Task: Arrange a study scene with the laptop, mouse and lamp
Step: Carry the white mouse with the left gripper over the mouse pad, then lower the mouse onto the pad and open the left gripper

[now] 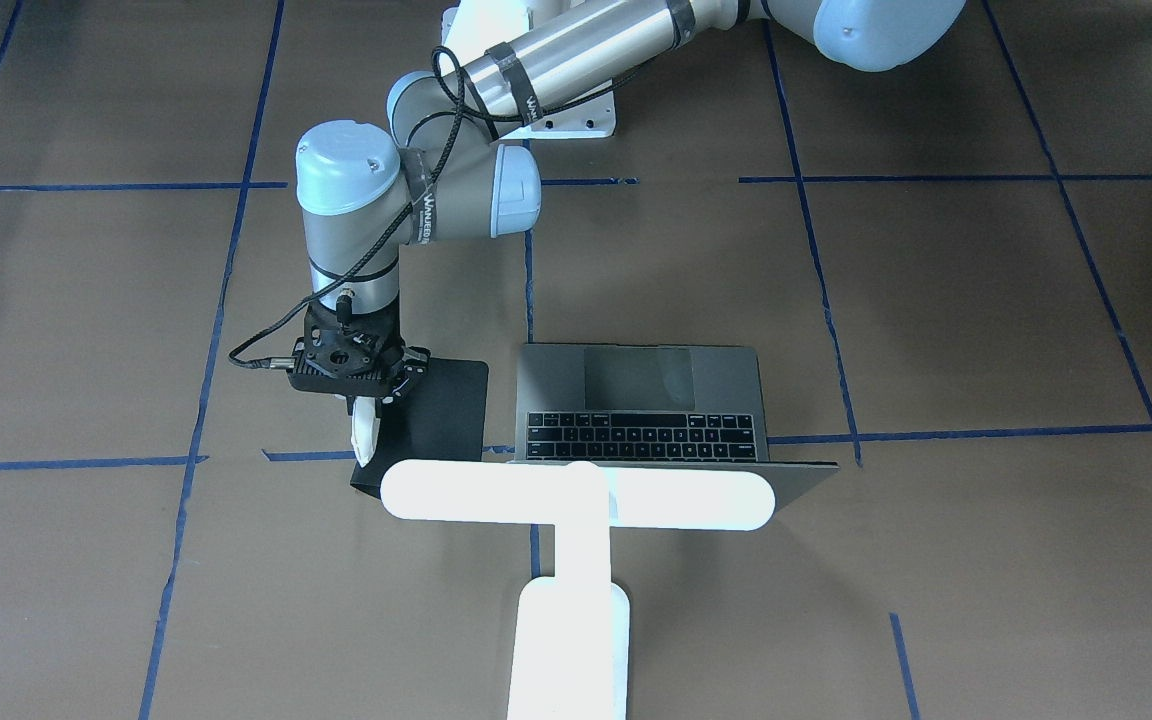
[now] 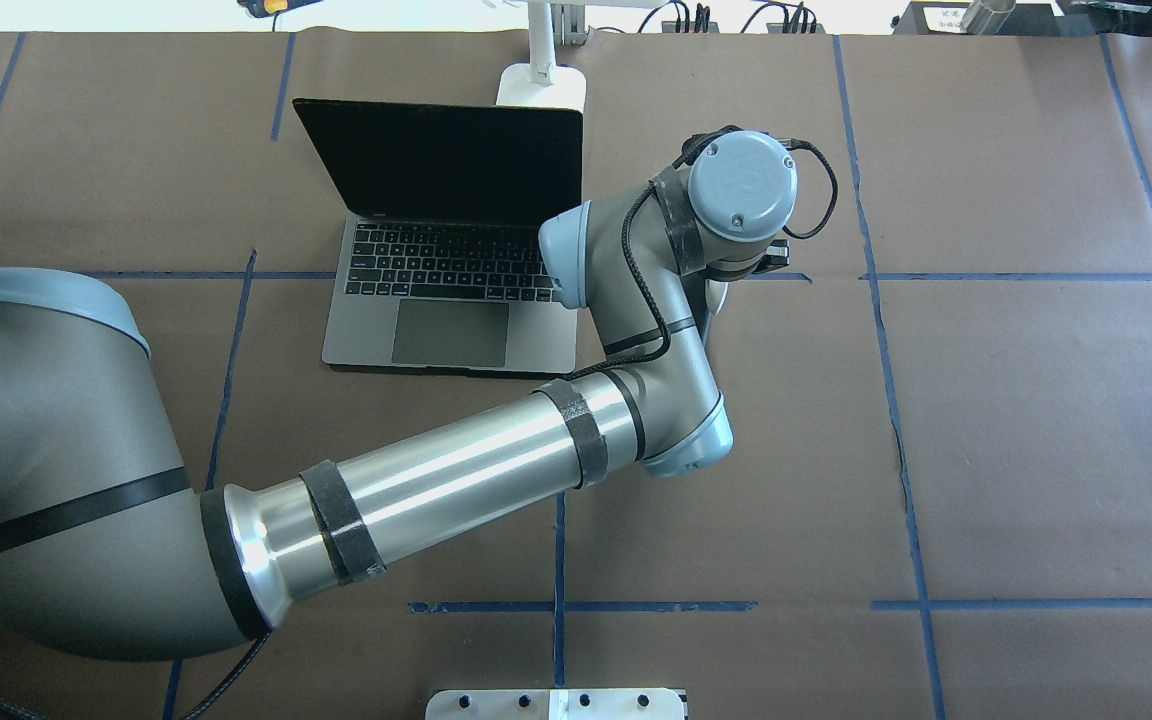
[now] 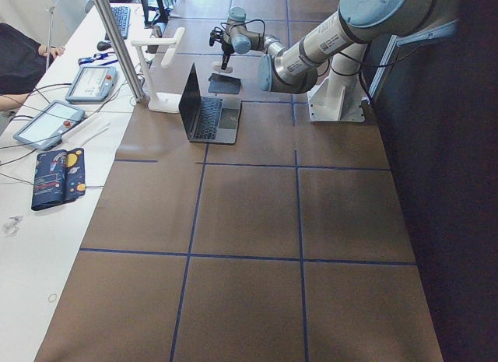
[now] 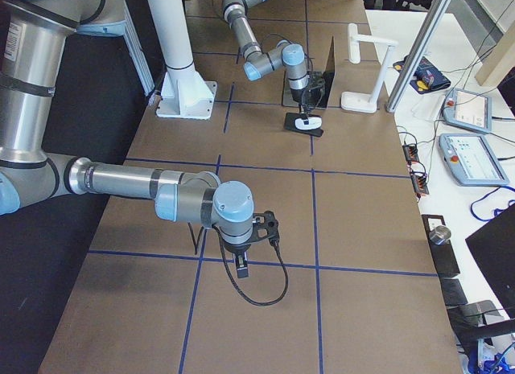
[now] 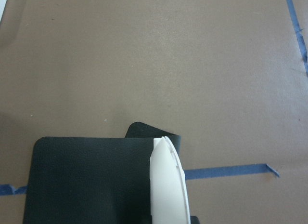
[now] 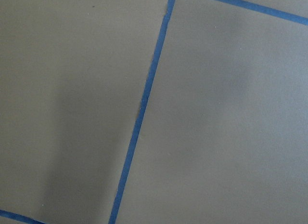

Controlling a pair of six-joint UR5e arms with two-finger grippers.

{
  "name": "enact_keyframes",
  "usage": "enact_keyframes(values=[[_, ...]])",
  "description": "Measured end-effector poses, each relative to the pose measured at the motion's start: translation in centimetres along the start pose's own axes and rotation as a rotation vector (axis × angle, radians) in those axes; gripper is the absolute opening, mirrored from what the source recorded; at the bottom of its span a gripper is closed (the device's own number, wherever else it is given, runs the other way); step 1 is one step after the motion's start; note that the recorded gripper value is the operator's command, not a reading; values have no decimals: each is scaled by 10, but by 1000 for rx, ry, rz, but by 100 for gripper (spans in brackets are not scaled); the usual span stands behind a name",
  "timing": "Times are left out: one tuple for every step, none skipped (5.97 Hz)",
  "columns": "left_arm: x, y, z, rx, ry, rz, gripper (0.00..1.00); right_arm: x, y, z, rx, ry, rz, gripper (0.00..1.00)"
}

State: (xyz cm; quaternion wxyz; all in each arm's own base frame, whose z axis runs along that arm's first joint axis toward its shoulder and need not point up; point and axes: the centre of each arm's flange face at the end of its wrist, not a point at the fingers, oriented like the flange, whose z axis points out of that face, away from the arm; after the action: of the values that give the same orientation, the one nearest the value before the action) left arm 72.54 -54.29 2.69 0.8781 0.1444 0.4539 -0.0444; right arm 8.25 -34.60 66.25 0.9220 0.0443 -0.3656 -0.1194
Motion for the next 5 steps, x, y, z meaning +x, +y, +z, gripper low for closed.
enact_keyframes(values=[[-11, -14, 1, -28, -1, -11, 73, 0, 0, 0, 0, -1, 0, 100], [-29, -31, 4, -54, -8, 6, 88, 0, 0, 0, 2, -4, 1, 100], [-48, -41, 10, -69, -18, 28, 100, -1, -1, 0, 4, -7, 0, 100], [-64, -49, 14, -80, -22, 31, 100, -1, -1, -1, 6, -11, -1, 100], [-86, -57, 12, -111, -1, 22, 100, -2, -1, -1, 7, -13, -1, 100]])
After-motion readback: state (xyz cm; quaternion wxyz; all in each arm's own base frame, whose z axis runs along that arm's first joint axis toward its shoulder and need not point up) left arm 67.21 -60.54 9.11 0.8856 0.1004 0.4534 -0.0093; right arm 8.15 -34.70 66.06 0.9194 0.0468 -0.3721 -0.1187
